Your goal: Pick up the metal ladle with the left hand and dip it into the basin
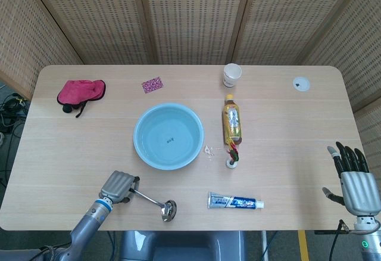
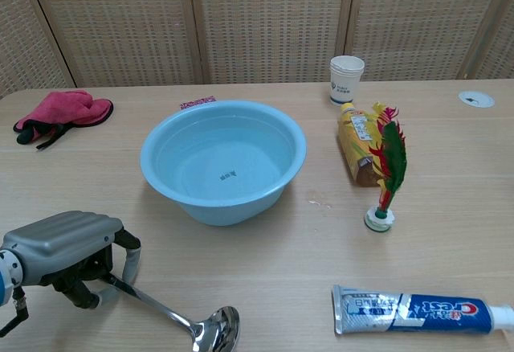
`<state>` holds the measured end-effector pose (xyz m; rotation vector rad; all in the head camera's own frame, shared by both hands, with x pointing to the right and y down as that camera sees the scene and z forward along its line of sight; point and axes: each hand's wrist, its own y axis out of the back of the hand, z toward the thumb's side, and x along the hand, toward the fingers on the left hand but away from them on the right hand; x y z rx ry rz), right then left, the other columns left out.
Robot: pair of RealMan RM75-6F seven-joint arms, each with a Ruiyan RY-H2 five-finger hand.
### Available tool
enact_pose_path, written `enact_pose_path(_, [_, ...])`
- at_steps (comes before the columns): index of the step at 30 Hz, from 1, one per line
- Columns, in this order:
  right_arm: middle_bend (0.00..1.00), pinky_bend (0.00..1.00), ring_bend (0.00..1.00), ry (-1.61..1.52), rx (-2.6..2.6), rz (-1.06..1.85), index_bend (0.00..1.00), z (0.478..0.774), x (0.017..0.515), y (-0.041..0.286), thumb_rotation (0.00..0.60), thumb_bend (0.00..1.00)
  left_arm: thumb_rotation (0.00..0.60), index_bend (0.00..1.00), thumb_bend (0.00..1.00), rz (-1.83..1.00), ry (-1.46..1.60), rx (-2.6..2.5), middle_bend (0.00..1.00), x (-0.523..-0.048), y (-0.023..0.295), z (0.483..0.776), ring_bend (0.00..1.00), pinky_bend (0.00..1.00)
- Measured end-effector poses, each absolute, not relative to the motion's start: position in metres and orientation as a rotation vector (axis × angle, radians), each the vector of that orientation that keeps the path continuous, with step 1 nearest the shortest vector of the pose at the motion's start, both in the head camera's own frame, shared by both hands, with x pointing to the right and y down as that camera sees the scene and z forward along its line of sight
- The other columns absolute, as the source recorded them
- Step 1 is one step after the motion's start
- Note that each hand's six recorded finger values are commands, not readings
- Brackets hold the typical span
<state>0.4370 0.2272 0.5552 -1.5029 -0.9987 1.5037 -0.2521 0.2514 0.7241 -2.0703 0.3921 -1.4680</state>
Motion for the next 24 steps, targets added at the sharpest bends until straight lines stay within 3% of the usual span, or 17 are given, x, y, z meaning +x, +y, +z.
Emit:
enact_pose_path(13, [0.0,0.0,0.0,-0.997,-1.5,1.507,0.0,0.556,0.437,0.227,0.6,0.0,0.6,0.66,0.71,-1.42,0.444,-2.114,0.93,-0.26,0.233,0.693,0.96,1.0])
enact_pose_path(24, [0.0,0.0,0.0,-0.99,-1.496,1.509,0.0,0.557,0.436,0.227,0.6,0.0,0.6,0.68,0.72,-1.361,0.504,-2.134,0.93,-0.253,0.19,0.653,0.96,1.0])
